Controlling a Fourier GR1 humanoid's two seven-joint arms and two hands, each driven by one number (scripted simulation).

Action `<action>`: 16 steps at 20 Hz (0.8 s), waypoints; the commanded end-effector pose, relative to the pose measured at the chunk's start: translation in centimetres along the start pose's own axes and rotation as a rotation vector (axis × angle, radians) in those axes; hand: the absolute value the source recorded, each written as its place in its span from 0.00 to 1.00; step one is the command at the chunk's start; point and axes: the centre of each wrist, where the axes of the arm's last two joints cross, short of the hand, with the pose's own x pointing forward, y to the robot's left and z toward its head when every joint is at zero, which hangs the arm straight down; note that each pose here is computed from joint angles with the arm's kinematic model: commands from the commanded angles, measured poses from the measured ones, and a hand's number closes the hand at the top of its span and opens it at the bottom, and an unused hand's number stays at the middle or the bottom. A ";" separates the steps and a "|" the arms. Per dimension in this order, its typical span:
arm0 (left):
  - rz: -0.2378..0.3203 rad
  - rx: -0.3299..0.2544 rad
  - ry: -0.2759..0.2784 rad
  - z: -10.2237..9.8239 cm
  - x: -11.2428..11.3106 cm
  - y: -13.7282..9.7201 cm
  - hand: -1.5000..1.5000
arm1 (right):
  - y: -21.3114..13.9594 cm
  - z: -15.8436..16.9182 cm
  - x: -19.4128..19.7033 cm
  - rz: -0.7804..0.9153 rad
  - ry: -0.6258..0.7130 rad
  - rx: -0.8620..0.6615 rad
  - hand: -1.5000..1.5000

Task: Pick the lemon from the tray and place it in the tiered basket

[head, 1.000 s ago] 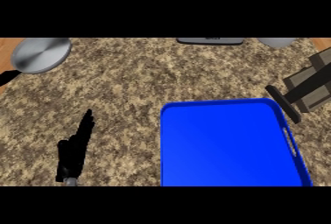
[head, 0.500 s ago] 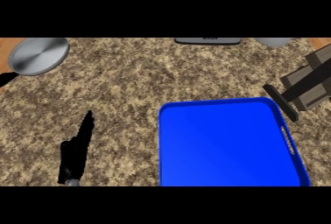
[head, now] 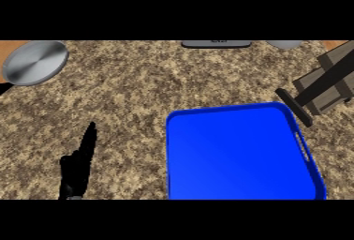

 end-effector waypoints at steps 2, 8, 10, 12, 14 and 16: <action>-0.006 0.031 0.036 0.7 -0.4 0.5 0.50 | -7.1 -1.9 0.9 -0.035 0.028 -0.171 0.00; 0.007 0.097 0.066 1.0 -2.0 1.5 0.50 | -14.5 -2.1 0.8 -0.091 0.069 -0.146 0.00; -0.002 0.075 0.080 2.5 -2.6 1.0 0.50 | -17.2 -1.7 1.5 -0.069 0.060 -0.143 0.00; 0.000 0.108 0.082 2.1 -2.6 2.4 0.50 | -19.2 -1.4 1.7 -0.041 0.051 -0.106 0.00; 0.001 0.129 0.086 1.1 -1.4 4.4 0.50 | -21.2 -1.9 0.8 -0.047 0.065 -0.090 0.00; 0.006 0.121 0.092 2.8 -2.4 3.3 0.50 | -23.4 -1.8 0.5 -0.064 0.060 -0.038 0.00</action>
